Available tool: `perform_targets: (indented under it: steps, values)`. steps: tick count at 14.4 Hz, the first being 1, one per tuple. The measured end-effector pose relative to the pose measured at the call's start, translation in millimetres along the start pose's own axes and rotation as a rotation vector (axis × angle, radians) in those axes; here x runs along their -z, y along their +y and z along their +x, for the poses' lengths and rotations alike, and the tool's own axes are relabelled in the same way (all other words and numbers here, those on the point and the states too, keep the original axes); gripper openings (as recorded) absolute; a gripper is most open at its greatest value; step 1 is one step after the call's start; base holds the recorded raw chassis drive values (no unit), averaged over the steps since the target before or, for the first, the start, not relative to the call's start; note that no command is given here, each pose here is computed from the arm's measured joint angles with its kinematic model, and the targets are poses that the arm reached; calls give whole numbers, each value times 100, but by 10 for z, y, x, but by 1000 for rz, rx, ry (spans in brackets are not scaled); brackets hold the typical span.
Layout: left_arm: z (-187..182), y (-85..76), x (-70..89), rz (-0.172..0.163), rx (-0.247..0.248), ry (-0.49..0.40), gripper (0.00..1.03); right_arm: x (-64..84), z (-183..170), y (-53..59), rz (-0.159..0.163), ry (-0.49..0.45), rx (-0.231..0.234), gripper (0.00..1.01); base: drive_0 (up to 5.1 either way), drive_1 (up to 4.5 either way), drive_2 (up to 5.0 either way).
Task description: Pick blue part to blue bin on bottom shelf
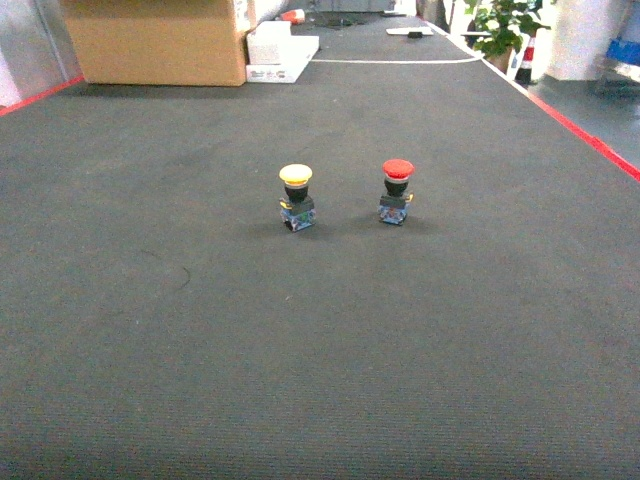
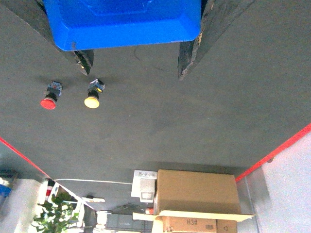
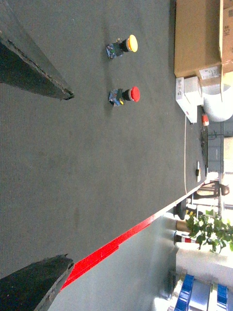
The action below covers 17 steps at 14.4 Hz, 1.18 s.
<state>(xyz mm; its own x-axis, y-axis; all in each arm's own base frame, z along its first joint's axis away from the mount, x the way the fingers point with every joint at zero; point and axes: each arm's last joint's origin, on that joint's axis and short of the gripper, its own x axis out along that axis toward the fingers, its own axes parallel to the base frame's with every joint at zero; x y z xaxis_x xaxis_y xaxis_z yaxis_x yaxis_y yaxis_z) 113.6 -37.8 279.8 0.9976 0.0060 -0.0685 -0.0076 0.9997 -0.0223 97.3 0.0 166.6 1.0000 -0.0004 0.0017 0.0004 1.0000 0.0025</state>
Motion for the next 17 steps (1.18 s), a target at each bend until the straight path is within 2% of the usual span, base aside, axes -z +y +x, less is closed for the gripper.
perform_targets:
  steps: [4,7,8,10,17]
  values:
    - [2,-1,0,0,0,0,44,0,0,0,0,0,0,98,0,0,0]
    - [12,-6,11,4,1,9,44,0,0,0,0,0,0,98,9,-409,427]
    - [8,-4,10,3,0,7,44,2,0,0,0,2,0,98,0,0,0]
    - [-14,6,-7,-5,0,-10,44,7,0,0,0,7,0,98,-155,-155,-155]
    - [0,0,3,0,0,1,44,0,0,0,0,0,0,98,-173,-173,-173]
